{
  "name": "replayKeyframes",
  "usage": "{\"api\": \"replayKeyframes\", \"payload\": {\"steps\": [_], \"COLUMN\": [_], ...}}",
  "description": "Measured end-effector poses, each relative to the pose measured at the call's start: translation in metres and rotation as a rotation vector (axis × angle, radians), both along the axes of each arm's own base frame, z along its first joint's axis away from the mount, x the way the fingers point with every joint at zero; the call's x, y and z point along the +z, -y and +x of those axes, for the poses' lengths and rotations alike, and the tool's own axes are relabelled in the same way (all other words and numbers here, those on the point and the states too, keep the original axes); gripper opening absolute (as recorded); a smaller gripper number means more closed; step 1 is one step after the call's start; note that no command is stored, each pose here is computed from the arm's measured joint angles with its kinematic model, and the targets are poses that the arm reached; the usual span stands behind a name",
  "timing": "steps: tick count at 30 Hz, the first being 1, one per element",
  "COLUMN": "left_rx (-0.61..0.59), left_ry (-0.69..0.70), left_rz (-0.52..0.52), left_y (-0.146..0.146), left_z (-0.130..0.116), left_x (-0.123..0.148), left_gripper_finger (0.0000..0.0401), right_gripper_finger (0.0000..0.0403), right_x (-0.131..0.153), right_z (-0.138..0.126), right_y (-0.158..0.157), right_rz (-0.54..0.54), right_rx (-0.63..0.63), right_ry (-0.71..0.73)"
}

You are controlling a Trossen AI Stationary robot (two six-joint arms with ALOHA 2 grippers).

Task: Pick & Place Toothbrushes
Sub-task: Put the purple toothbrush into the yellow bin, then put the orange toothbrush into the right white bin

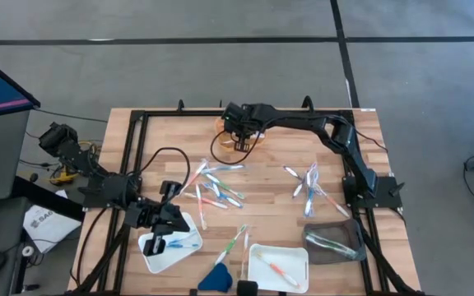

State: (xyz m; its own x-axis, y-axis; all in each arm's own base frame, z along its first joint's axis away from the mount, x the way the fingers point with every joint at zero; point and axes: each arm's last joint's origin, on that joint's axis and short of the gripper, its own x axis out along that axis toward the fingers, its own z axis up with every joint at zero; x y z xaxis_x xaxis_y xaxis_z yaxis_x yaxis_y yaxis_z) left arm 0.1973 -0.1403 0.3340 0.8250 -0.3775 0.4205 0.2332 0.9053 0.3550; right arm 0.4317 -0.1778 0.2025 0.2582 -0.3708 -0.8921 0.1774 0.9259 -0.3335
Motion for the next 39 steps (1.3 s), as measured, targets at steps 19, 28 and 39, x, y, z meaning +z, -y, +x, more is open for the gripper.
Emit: {"api": "replayKeyframes", "payload": {"steps": [19,28,39], "left_rx": [-0.001,-0.001,-0.005], "left_ry": [0.0,0.0,0.001], "left_rz": [0.0,0.001,0.002], "left_y": [0.0,0.0,0.0], "left_z": [0.0,0.0,0.0], "left_x": [0.0,0.0,0.0], "left_gripper_finger": [0.0001,0.0001,0.0001], "right_gripper_finger": [0.019,0.0215,0.0192], "right_x": [0.001,0.005,0.042], "right_z": [0.001,0.0,-0.003], "right_y": [0.003,0.003,-0.001], "right_rz": [-0.01,-0.012,-0.01], "right_rx": [-0.058,-0.058,-0.082], "right_ry": [0.033,0.031,-0.013]}}
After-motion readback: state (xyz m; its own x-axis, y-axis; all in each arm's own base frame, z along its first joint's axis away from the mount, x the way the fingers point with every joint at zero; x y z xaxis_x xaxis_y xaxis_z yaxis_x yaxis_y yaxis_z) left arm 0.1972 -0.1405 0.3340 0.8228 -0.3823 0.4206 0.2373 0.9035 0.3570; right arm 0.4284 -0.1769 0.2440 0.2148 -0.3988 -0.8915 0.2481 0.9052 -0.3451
